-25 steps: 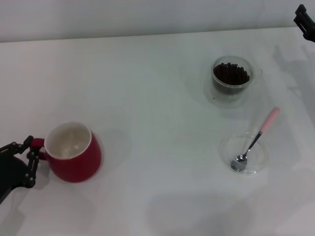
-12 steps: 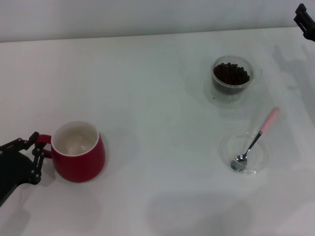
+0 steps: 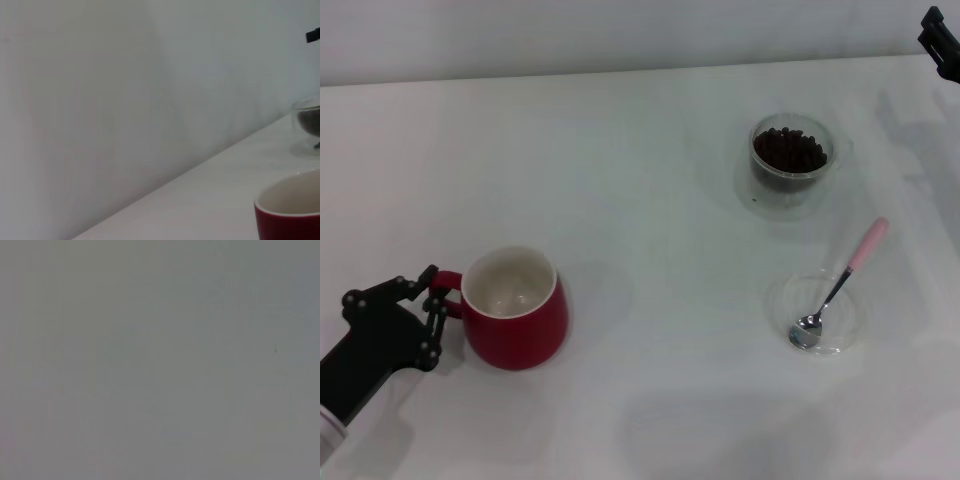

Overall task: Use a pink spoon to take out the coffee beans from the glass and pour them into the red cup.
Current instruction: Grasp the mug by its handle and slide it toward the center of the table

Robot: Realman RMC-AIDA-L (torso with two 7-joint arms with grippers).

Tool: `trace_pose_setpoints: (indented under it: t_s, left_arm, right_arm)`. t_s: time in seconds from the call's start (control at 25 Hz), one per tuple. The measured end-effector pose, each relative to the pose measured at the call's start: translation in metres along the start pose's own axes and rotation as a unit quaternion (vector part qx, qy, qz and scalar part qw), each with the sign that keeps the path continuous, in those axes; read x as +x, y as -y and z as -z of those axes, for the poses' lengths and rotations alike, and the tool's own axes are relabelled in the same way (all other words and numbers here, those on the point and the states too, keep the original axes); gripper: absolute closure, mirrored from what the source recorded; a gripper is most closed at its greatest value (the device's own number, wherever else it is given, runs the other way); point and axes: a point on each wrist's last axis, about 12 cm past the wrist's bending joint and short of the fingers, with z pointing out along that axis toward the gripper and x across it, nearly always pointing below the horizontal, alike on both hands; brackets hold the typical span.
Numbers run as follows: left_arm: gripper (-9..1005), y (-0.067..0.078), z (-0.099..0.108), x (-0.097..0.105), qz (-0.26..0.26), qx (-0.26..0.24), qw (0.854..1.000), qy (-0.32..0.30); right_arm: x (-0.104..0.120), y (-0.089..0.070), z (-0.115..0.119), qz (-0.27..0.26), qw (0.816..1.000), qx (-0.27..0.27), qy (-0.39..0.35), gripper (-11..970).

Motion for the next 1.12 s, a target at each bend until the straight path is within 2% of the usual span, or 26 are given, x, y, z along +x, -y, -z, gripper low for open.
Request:
trace_pose_setpoints:
  t_s: [0.4,0.8,1.12]
  left_arm:
    - [877,0.012,-0.019,-0.008,-0.004,0.029,1.000,0.008]
    - [879,0.022,-0.029,-0.013,-0.001,0.049,0.999,0.015]
    - [881,0.024,-0.032,-0.011,-0.002,0.055,0.998,0.002]
  right_arm:
    - [0.000,0.002,0.001,0.001,1.000,0.001,0.000,93]
    - [0.002,0.001,0.002,0.001,1.000,0.001,-0.003,93]
    - [0.003,0.003,0.005,0.001,1.000,0.003,-0.004,94]
